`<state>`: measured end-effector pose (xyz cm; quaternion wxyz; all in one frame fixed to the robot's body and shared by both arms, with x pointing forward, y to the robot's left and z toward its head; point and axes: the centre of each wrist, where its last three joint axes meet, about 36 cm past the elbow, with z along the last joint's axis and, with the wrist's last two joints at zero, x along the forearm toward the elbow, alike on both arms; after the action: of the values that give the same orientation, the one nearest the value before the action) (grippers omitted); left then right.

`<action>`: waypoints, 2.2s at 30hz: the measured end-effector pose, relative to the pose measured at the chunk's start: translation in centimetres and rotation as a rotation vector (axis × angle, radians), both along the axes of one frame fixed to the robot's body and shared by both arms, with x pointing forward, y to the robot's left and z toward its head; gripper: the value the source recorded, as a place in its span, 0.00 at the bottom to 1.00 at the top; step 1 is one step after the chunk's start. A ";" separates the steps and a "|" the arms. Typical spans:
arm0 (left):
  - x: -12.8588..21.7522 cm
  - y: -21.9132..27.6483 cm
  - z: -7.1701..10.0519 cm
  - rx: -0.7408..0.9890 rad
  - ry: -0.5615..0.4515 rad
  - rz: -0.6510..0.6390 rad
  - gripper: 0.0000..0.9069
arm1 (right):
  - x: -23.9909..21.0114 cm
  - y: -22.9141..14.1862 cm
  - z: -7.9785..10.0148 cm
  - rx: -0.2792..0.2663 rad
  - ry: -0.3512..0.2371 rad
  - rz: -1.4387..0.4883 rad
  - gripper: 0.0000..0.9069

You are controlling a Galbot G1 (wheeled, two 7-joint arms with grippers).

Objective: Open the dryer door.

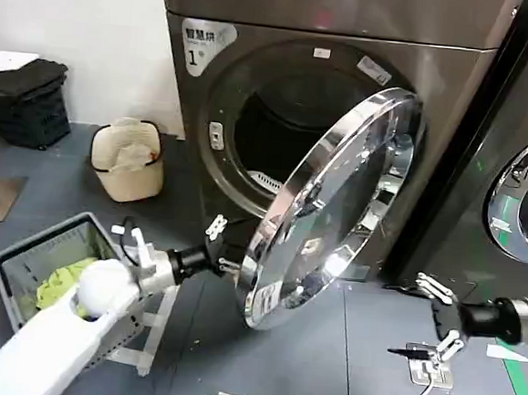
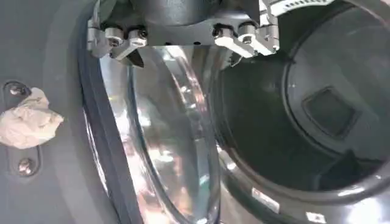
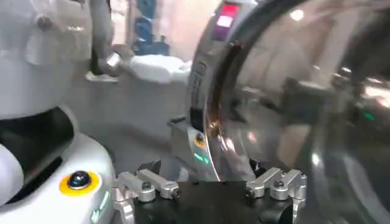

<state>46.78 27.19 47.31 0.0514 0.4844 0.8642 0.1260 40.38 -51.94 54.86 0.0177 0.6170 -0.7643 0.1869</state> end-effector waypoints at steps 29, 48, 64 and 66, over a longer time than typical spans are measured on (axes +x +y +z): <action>2.2 -10.8 -2.1 -0.080 0.002 -0.146 1.00 | -33.5 -20.0 -1.3 -0.127 -0.404 -1.642 1.00; 4.0 -17.1 -3.4 -0.124 0.011 -0.189 1.00 | -49.0 -24.3 1.1 -0.601 -0.392 -2.811 1.00; 5.6 -22.6 -4.0 -0.138 -0.011 -0.194 1.00 | -54.5 -21.9 3.8 -0.711 -0.280 -2.993 1.00; 5.8 -23.5 -4.2 -0.136 -0.013 -0.196 1.00 | -55.1 -21.8 4.1 -0.713 -0.289 -3.005 1.00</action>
<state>52.59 3.65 43.13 0.1019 0.5613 0.8188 0.0645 -14.76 -73.76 58.99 0.2520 -0.7495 -0.5714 0.2197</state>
